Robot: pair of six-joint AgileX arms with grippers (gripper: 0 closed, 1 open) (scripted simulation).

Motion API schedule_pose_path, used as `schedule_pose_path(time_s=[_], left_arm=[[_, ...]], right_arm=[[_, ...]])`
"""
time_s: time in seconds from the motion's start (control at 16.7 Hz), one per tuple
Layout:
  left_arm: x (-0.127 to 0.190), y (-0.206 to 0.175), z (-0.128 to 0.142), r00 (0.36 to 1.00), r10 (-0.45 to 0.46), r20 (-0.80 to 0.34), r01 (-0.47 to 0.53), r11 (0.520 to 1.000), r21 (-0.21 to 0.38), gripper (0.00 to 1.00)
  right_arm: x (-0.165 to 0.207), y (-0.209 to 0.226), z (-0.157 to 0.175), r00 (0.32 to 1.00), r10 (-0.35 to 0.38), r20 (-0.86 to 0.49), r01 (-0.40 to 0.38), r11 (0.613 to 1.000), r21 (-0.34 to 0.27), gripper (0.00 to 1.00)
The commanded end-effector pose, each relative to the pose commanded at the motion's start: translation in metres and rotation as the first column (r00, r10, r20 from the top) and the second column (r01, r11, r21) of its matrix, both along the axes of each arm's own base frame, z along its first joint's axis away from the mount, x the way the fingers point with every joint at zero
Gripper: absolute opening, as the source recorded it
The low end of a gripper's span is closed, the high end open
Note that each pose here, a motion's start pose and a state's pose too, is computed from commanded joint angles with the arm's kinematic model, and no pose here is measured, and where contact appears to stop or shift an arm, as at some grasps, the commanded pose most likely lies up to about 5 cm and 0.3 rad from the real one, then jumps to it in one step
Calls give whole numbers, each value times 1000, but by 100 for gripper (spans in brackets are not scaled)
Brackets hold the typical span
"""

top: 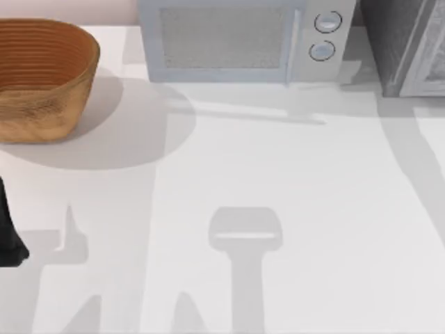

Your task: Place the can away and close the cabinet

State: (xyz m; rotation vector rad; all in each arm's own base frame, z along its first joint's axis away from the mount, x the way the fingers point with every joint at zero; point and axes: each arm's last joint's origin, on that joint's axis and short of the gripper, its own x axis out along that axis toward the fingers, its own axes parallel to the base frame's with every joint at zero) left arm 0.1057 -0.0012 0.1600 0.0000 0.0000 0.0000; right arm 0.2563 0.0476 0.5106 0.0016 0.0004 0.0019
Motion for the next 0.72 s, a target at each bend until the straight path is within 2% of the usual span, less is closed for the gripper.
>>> schedule_pose_path(time_s=[0.36,0.72], left_arm=[[0,0,0,1000,0,0,0,1000,0,100],[0,0,0,1000,0,0,0,1000,0,100]], right_arm=[[4,-1,3,1000,-3,2,3,1000,2,0],[47,3,23,1000,-2,1,2,1000,1,0]])
